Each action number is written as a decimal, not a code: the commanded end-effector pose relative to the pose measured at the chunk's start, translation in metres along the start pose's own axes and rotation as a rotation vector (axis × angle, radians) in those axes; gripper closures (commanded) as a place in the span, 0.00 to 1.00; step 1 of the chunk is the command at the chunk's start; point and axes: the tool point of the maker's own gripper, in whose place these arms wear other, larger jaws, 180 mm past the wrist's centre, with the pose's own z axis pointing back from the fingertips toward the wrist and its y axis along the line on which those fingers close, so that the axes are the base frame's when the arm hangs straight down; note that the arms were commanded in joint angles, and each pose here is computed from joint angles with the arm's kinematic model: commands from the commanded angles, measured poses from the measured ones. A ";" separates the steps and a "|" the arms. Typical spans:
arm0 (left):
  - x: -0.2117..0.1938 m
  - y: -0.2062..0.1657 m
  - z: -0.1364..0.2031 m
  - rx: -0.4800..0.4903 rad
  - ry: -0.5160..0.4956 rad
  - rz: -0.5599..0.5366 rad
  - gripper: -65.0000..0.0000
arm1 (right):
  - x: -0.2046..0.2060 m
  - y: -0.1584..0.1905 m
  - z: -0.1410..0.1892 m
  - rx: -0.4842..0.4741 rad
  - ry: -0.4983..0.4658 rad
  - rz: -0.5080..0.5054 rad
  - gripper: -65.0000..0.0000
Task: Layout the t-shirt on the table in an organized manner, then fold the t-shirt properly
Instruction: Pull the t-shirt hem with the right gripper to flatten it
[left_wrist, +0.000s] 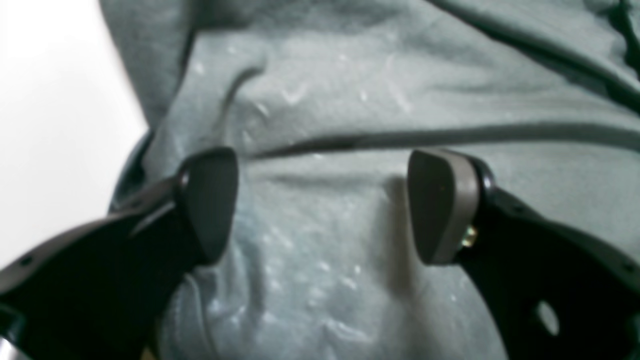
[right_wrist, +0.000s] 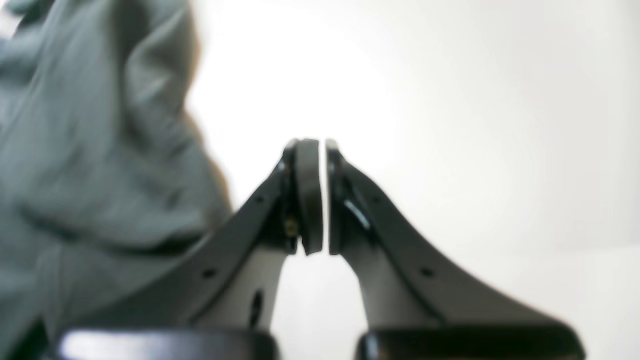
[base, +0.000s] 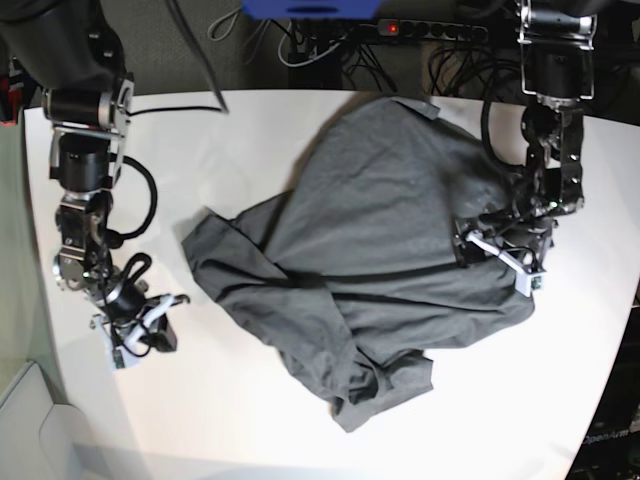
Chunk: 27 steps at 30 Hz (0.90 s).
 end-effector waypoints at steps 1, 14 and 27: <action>-0.012 0.008 0.001 0.025 0.058 0.001 0.20 | 0.037 -0.008 0.003 -0.011 -0.102 0.007 1.00; -0.017 0.007 0.003 0.023 0.066 0.000 0.20 | 0.017 0.147 0.025 0.259 -0.063 0.317 0.60; -0.018 0.005 0.002 0.019 0.066 0.004 0.20 | -0.041 0.156 -0.021 0.307 0.153 0.404 0.45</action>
